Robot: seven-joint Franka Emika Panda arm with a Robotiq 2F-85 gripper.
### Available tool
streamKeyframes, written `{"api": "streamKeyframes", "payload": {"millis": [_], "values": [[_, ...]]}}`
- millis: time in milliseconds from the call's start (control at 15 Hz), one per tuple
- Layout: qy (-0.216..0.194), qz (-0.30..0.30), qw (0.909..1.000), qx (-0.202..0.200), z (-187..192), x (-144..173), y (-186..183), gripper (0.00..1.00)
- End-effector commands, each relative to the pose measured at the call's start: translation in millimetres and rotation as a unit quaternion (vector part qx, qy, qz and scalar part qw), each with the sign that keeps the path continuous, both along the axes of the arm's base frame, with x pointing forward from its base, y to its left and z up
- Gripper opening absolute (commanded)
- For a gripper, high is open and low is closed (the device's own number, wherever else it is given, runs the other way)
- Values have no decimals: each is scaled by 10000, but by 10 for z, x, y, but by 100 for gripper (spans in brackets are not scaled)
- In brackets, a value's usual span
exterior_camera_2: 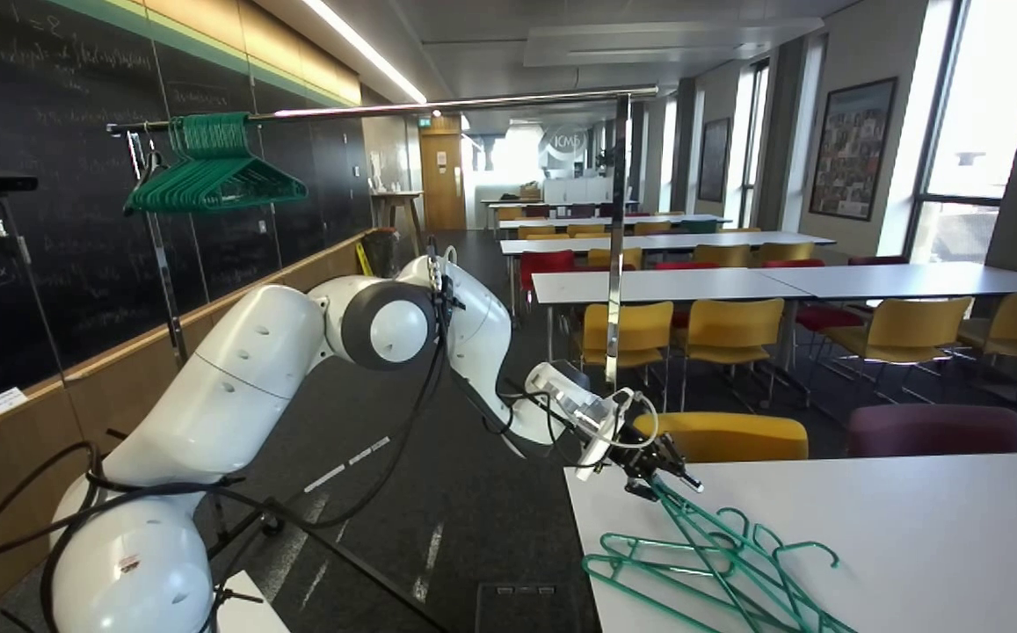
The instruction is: Remove one green hanger from the rail and put it on the table.
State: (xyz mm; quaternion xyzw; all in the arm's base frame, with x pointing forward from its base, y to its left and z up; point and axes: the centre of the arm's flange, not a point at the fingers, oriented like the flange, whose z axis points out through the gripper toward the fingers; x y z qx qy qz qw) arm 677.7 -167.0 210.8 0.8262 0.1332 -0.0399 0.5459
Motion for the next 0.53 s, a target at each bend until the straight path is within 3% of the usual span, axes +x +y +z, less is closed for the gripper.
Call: {"api": "streamKeyframes", "payload": {"millis": [0,133,267,467], "values": [[66,-77,9999,-2,88,42,-16,73],[102,-79,9999,35,83,30,-10,88],[222,-158,9986,448,90,15,23,100],[458,-434,9882,1396,100,-3,109,100]]}}
